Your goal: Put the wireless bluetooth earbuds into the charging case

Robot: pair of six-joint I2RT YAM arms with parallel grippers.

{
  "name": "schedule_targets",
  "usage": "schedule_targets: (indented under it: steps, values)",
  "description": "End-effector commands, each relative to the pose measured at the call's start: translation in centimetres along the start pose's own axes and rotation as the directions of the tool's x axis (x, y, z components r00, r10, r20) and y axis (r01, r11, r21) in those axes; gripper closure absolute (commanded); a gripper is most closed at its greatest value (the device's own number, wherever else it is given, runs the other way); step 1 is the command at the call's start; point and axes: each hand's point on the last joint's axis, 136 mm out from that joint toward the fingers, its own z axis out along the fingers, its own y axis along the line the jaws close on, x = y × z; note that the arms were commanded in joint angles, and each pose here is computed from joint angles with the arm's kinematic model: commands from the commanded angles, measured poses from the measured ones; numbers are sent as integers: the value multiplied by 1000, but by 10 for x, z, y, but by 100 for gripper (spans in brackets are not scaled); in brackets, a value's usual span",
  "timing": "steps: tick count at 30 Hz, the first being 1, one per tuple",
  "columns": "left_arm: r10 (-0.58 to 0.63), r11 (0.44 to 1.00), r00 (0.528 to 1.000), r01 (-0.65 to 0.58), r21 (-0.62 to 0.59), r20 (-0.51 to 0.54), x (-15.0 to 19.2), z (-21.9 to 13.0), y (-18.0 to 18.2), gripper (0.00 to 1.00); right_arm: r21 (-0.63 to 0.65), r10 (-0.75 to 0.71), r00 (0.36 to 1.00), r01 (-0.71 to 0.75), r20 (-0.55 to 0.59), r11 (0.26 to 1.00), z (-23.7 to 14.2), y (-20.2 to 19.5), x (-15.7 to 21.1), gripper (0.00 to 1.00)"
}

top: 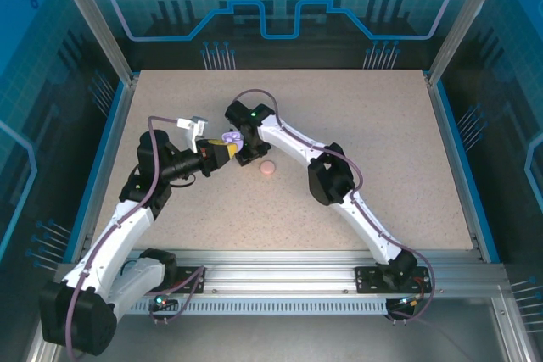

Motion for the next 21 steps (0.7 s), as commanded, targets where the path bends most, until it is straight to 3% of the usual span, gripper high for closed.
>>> schedule_targets:
  steps: [1, 12, 21]
  values:
    - [16, 1000, 1000, -16, -8, 7, -2, -2, 2, 90, 59, -15, 995, 21, -99, 998, 28, -3, 24, 64]
    - [12, 1000, 1000, -11, -8, 3, -1, -1, 3, 90, 88, 12, 997, -4, -83, 996, 17, -13, 20, 82]
    - [7, 1000, 1000, -7, -8, 3, 0, -1, 4, 90, -5, 75, 997, -75, 22, 997, -27, -19, 0, 84]
